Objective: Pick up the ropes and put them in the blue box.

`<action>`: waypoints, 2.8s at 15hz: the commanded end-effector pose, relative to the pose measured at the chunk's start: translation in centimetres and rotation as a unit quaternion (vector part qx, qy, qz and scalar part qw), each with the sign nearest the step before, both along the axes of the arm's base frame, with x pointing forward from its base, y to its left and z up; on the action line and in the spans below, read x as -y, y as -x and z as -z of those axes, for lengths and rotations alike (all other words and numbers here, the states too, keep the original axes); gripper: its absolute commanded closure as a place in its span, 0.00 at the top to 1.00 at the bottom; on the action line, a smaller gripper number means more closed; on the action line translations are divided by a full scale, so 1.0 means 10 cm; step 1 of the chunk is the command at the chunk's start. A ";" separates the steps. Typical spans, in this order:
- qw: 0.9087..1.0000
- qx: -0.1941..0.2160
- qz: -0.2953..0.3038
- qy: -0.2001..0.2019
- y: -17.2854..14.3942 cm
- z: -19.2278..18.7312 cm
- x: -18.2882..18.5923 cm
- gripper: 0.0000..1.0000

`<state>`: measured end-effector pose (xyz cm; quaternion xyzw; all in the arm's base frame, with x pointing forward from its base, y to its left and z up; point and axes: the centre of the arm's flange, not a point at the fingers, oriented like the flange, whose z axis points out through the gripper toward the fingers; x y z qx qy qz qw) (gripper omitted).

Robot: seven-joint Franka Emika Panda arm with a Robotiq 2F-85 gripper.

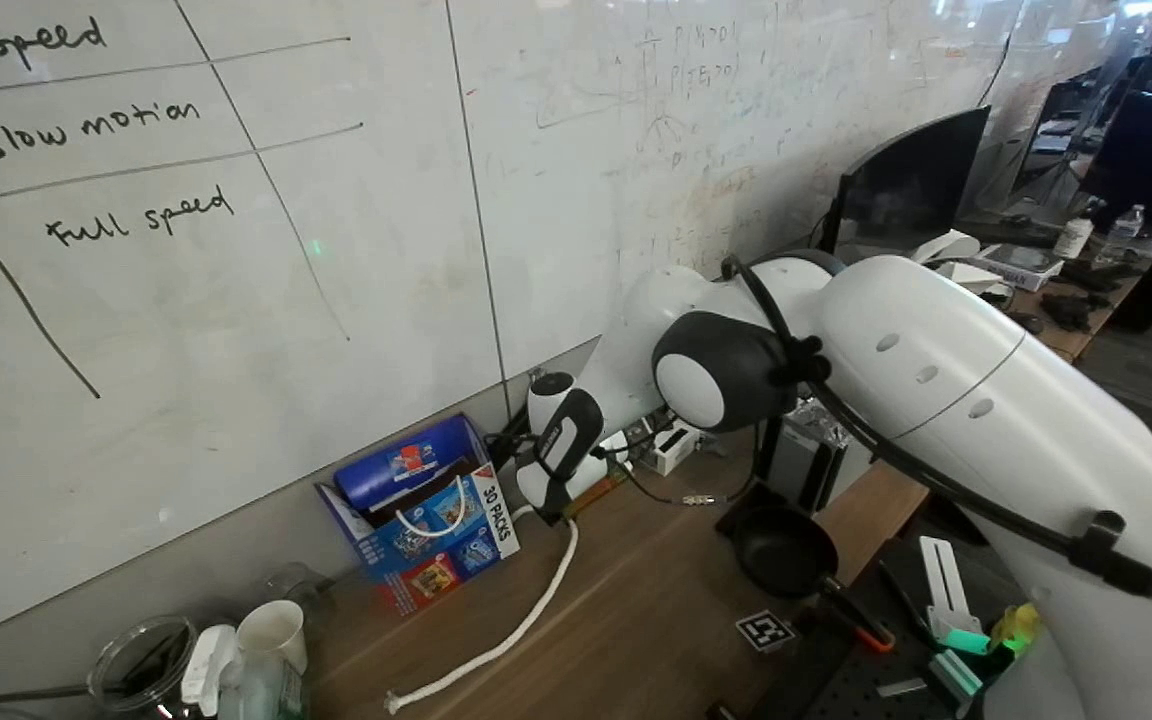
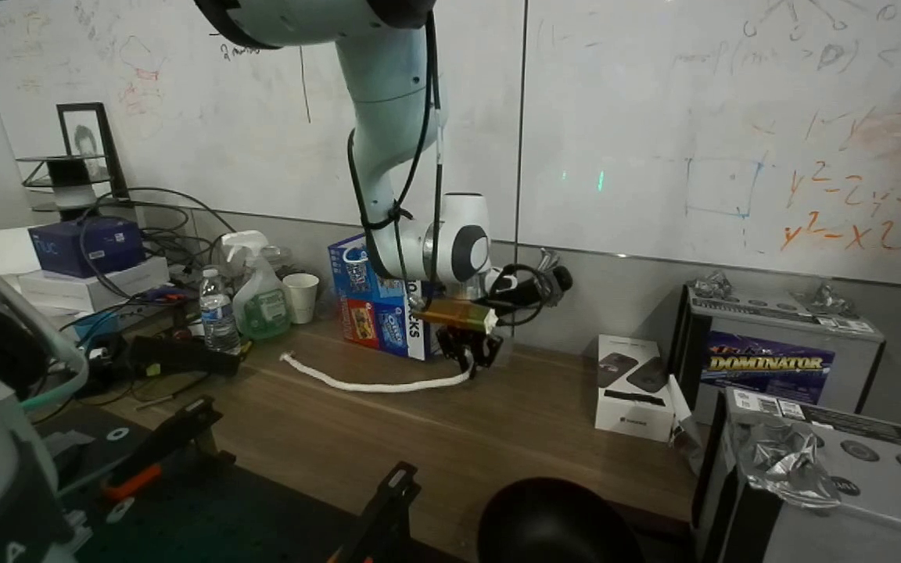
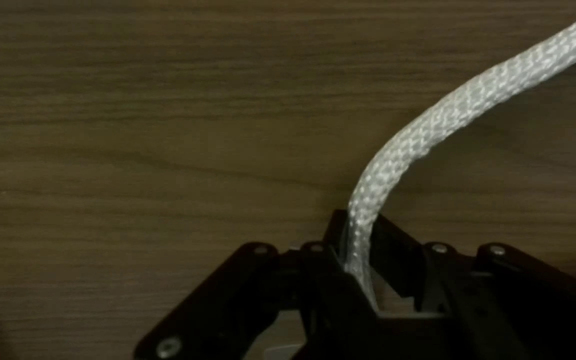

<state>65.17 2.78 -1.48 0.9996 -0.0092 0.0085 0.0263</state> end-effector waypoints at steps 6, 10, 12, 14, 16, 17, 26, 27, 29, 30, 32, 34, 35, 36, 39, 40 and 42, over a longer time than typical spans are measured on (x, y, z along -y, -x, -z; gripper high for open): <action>0.997 -0.056 -0.051 -0.034 0.50 -1.61 -0.66 0.06; 0.996 -0.060 -0.068 -0.019 0.77 -2.23 -1.00 0.06; 0.994 -0.082 -0.073 -0.001 0.89 -2.43 -1.13 0.06; 0.992 -0.101 -0.072 0.021 0.98 -2.61 -1.22 0.06; 0.989 -0.120 -0.069 0.042 1.06 -2.79 -1.30 0.06; 0.988 -0.128 -0.070 0.045 1.09 -2.86 -1.34 0.06; 0.979 -0.176 -0.103 0.029 1.05 -2.66 -1.65 0.06; 0.977 -0.183 -0.107 0.027 1.04 -2.57 -1.69 0.06; 0.977 -0.180 -0.117 0.021 1.04 -2.44 -1.78 0.06; 0.977 -0.174 -0.122 0.017 1.03 -2.41 -1.82 0.06; 0.981 -0.149 -0.128 0.006 1.00 -2.37 -1.89 0.06; 0.984 -0.118 -0.130 -0.008 0.93 -2.38 -1.95 0.06; 0.986 -0.103 -0.130 -0.015 0.89 -2.41 -1.97 0.06; 0.987 -0.089 -0.130 -0.023 0.85 -2.45 -1.98 0.06; 0.990 -0.047 -0.126 -0.040 0.75 -2.58 -1.99 0.06; 0.991 -0.032 -0.125 -0.042 0.73 -2.61 -1.98 0.06; 0.991 -0.004 -0.124 -0.045 0.66 -2.72 -1.97 0.06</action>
